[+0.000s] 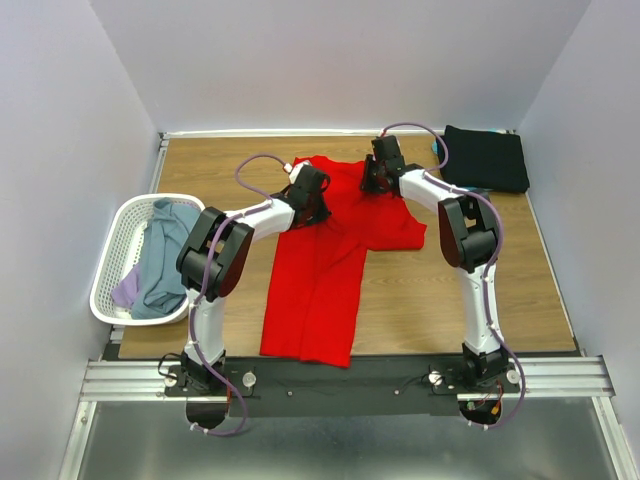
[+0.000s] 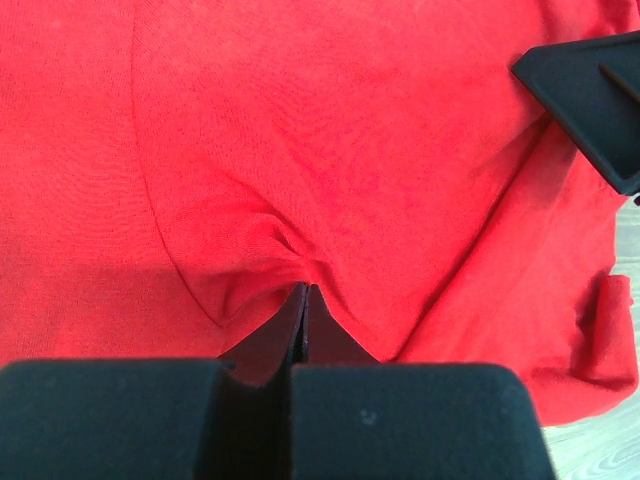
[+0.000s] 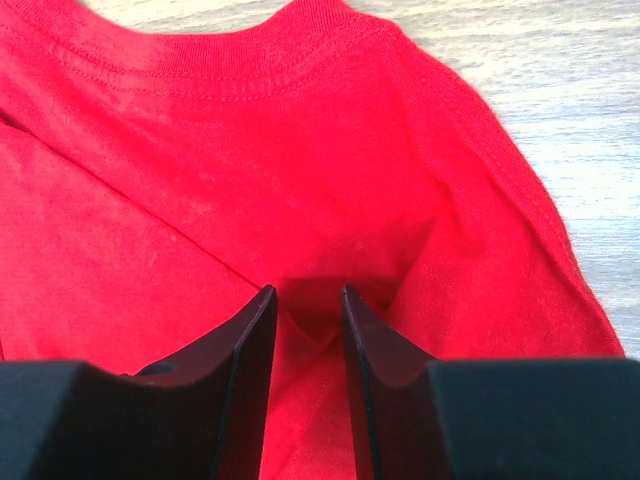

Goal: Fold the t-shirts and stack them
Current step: Fold the tshirt

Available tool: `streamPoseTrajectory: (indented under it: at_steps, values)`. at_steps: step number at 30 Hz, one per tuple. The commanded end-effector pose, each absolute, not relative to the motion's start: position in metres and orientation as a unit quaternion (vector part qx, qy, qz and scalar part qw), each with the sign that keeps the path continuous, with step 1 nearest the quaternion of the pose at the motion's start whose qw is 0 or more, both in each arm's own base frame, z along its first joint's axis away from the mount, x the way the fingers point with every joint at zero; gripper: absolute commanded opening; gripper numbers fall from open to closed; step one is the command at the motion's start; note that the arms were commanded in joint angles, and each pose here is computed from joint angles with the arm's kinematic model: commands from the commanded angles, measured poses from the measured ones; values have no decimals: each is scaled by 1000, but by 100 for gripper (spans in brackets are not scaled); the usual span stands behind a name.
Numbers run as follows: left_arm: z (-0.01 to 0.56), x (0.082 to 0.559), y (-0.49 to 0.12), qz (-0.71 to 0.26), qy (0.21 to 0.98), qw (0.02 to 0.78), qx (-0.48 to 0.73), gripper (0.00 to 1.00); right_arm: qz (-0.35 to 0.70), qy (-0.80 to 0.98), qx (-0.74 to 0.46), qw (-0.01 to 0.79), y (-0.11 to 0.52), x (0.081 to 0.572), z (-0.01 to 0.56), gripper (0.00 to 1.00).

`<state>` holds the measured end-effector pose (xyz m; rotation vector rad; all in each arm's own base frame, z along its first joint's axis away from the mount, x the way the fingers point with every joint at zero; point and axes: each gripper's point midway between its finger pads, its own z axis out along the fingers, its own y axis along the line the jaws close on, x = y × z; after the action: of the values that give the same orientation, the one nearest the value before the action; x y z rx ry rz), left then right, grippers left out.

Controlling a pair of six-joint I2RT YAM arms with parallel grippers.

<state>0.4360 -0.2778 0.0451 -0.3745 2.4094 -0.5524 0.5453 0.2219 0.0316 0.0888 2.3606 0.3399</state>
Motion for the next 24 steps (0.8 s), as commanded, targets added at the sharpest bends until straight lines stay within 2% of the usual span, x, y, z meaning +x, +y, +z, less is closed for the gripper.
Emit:
streamPoseTrajectory:
  at_steps: [1,17,24]
  values:
    - [61,434,-284,-227,908,326,-132,0,145,916,37,372,221,543,47,38]
    - [67,434,-286,-233,905,332,-128,0,162,908,39,384,225,543,68,11]
    - [68,433,-286,-235,904,334,-127,0,167,902,39,397,225,546,84,7]
